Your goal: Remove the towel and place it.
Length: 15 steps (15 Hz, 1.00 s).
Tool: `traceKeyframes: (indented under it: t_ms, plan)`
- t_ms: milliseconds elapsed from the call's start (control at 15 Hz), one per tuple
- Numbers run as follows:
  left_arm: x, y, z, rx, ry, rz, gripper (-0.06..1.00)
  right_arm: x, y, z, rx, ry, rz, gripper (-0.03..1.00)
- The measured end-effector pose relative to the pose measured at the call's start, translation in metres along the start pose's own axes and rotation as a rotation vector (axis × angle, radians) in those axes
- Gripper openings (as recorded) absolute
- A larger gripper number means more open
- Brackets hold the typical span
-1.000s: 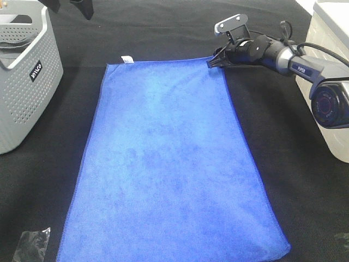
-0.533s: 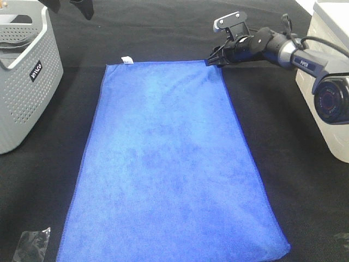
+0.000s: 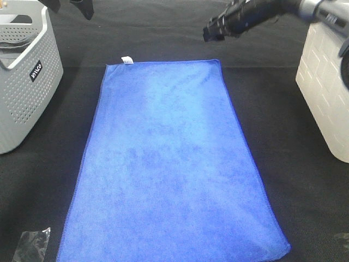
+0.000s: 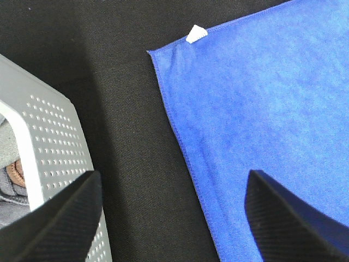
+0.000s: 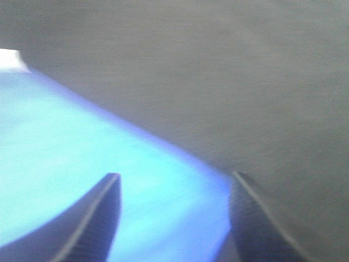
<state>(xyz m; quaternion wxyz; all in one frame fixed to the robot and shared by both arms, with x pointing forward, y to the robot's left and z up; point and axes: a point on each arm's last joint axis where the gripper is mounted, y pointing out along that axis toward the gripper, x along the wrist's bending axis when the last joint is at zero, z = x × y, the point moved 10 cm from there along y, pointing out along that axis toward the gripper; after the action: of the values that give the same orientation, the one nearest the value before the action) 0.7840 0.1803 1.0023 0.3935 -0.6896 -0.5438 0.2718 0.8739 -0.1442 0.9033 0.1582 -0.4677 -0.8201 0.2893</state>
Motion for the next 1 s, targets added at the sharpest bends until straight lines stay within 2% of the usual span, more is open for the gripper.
traceKeyframes:
  t_ms: [133, 200, 267, 400, 533, 667, 733, 800, 867, 933, 1000]
  plan:
    - [0.000, 0.000, 0.000, 0.000, 0.000, 0.000, 0.70, 0.010, -0.031, -0.007, 0.086, 0.083, -0.029, 0.74]
    - [0.000, 0.000, 0.000, 0.000, 0.000, 0.000, 0.70, 0.010, -0.051, -0.010, 0.136, 0.131, -0.012, 0.78]
    - [0.000, 0.000, 0.000, 0.000, 0.000, 0.000, 0.70, 0.010, -0.051, -0.010, 0.136, 0.131, -0.012, 0.78]
    - [0.000, 0.000, 0.000, 0.000, 0.000, 0.000, 0.70, -0.003, -0.102, -0.019, 0.221, 0.195, 0.108, 0.79]
    - [0.001, -0.003, -0.001, -0.004, -0.007, -0.005, 0.70, -0.020, -0.145, -0.031, 0.233, 0.199, 0.215, 0.79]
    - [0.011, -0.022, -0.008, -0.039, -0.012, -0.045, 0.70, -0.041, -0.186, -0.040, 0.213, 0.239, 0.262, 0.79]
    - [0.039, -0.056, -0.016, -0.099, -0.087, -0.084, 0.70, -0.080, -0.218, -0.035, 0.189, 0.329, 0.343, 0.79]
    - [0.061, -0.072, -0.017, -0.125, -0.138, -0.104, 0.70, -0.098, -0.232, -0.033, 0.179, 0.363, 0.387, 0.79]
    - [0.084, -0.089, -0.017, -0.152, -0.190, -0.120, 0.70, -0.107, -0.248, -0.033, 0.167, 0.377, 0.416, 0.79]
    - [0.102, -0.103, -0.013, -0.166, -0.227, -0.130, 0.70, -0.106, -0.262, -0.038, 0.150, 0.378, 0.424, 0.79]
    - [0.106, -0.109, -0.010, -0.168, -0.241, -0.124, 0.70, -0.103, -0.270, -0.041, 0.143, 0.376, 0.426, 0.79]
